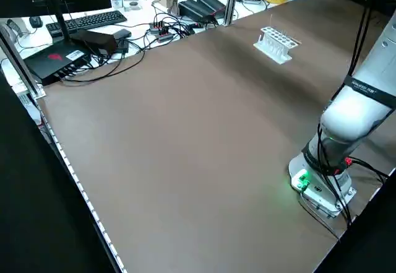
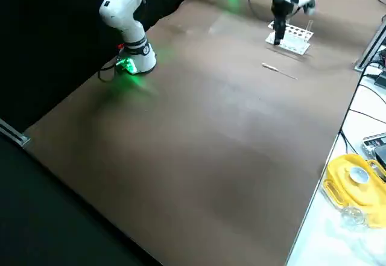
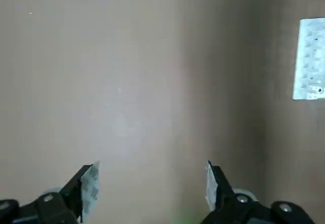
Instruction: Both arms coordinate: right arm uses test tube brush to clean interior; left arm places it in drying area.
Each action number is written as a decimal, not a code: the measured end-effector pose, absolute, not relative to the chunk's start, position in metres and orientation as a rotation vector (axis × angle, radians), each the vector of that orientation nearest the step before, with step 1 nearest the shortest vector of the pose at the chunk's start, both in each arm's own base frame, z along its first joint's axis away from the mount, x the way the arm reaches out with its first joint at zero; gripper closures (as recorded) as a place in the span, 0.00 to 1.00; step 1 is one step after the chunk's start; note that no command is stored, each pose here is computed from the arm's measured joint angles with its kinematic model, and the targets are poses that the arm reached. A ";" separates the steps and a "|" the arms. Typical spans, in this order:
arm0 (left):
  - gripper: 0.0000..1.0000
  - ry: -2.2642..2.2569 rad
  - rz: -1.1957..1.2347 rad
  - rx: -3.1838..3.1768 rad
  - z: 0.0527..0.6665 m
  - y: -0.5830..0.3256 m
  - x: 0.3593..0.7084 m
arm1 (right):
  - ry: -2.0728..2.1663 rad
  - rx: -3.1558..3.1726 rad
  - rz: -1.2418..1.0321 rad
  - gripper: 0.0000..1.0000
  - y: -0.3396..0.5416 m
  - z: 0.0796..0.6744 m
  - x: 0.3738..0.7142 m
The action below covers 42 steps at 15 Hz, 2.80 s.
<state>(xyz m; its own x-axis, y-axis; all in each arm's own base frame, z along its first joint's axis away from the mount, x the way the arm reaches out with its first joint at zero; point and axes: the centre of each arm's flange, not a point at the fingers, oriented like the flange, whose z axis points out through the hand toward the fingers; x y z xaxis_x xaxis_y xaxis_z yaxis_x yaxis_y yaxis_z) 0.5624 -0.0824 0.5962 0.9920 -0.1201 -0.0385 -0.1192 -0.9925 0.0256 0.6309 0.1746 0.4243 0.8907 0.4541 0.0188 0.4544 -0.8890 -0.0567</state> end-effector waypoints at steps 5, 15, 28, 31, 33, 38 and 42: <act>0.00 -0.200 -0.055 3.128 0.591 -0.083 0.567 | -0.715 -2.976 -0.054 0.00 0.201 0.332 0.653; 0.00 -0.235 -0.073 3.127 0.585 -0.095 0.566 | -0.148 -3.041 -0.009 0.10 0.274 0.222 0.685; 0.00 -0.243 -0.117 3.127 0.574 -0.098 0.565 | 0.053 -3.055 0.061 0.47 0.285 0.178 0.686; 0.00 -0.252 -0.119 3.127 0.573 -0.101 0.564 | 0.060 -3.057 0.062 0.54 0.284 0.179 0.687; 0.00 -0.254 -0.120 3.126 0.573 -0.102 0.564 | 0.073 -3.062 0.060 0.70 0.281 0.179 0.688; 0.00 -0.256 -0.120 3.126 0.573 -0.103 0.564 | 0.084 -3.062 0.049 0.97 0.280 0.179 0.689; 0.00 -0.287 -0.127 3.123 0.573 -0.113 0.561 | 0.051 -3.062 0.044 0.98 0.280 0.179 0.690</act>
<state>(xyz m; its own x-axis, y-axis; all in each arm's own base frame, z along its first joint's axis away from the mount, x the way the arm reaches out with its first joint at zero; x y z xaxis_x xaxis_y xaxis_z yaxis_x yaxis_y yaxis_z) 0.5611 -0.1133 0.5732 0.9800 -0.1821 -0.0802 -0.1819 -0.9833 0.0102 0.6896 0.2803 0.1794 0.9990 -0.0321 -0.0300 -0.0344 -0.9963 -0.0786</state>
